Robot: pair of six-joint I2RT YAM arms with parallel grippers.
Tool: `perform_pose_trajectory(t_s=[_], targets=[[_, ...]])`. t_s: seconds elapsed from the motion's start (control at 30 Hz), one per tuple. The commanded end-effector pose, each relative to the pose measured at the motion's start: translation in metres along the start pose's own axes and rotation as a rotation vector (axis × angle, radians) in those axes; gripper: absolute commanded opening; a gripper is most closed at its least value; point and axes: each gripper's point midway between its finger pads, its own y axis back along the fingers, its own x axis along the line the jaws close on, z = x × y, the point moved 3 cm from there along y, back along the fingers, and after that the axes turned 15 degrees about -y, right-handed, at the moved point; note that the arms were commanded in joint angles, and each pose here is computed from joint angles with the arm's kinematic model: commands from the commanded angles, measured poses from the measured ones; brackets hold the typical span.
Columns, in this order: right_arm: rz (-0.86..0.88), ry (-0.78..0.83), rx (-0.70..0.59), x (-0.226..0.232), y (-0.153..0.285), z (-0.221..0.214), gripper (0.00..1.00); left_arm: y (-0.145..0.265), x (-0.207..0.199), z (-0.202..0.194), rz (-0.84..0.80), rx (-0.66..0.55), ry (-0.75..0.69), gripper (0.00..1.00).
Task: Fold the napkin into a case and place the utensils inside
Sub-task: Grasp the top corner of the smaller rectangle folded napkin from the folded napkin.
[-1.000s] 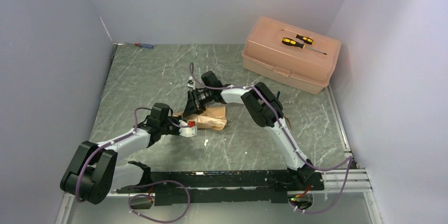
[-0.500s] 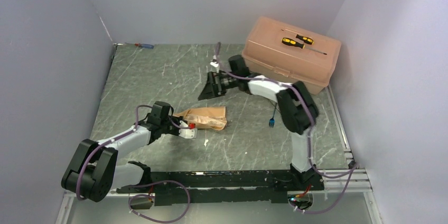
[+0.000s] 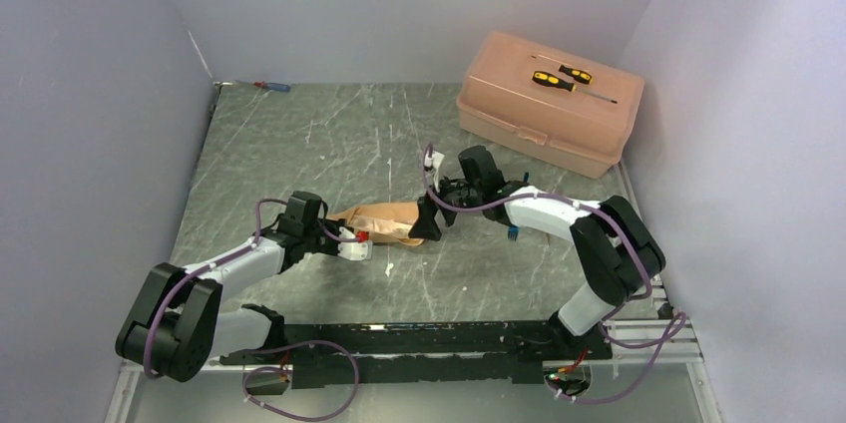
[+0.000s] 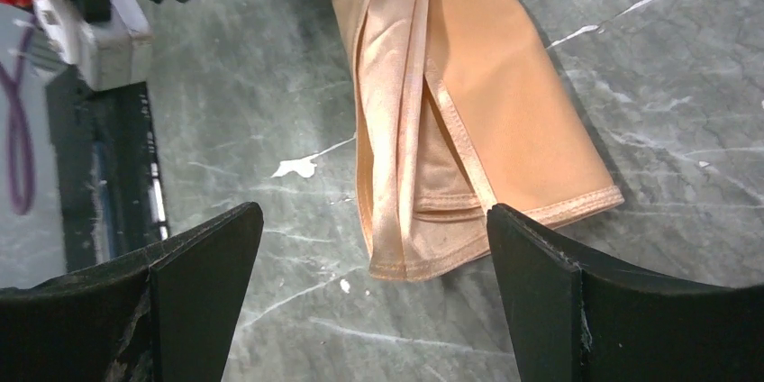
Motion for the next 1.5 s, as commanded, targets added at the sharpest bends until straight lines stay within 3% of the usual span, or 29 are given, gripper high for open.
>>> perform_pose_trajectory(t_s=[0.0, 0.67, 0.8, 0.93, 1.0, 1.27, 1.47], targets=[[-0.057, 0.189, 0.008, -0.004, -0.014, 0.007, 1.00, -0.001, -0.045, 0.005, -0.141, -0.019, 0.077, 0.03], [-0.253, 0.451, 0.218, -0.018, -0.054, -0.033, 0.98, 0.000, -0.044, 0.001, -0.124, 0.000, 0.046, 0.03], [-0.235, 0.453, 0.182, -0.016, -0.059, -0.023, 0.82, 0.000, -0.044, 0.000, -0.104, 0.009, 0.029, 0.03], [-0.133, 0.360, 0.223, -0.014, -0.059, -0.018, 0.37, 0.000, -0.036, -0.001, -0.047, 0.016, 0.008, 0.03], [-0.069, 0.294, 0.252, -0.016, -0.059, -0.014, 0.26, 0.001, -0.035, -0.001, -0.030, 0.016, -0.002, 0.03], [0.002, 0.260, 0.272, -0.017, -0.061, -0.007, 0.27, 0.000, -0.033, -0.001, -0.019, 0.016, -0.002, 0.03], [0.110, 0.178, 0.364, -0.021, -0.058, -0.003, 0.25, 0.005, -0.003, -0.001, 0.125, 0.026, 0.001, 0.03]])
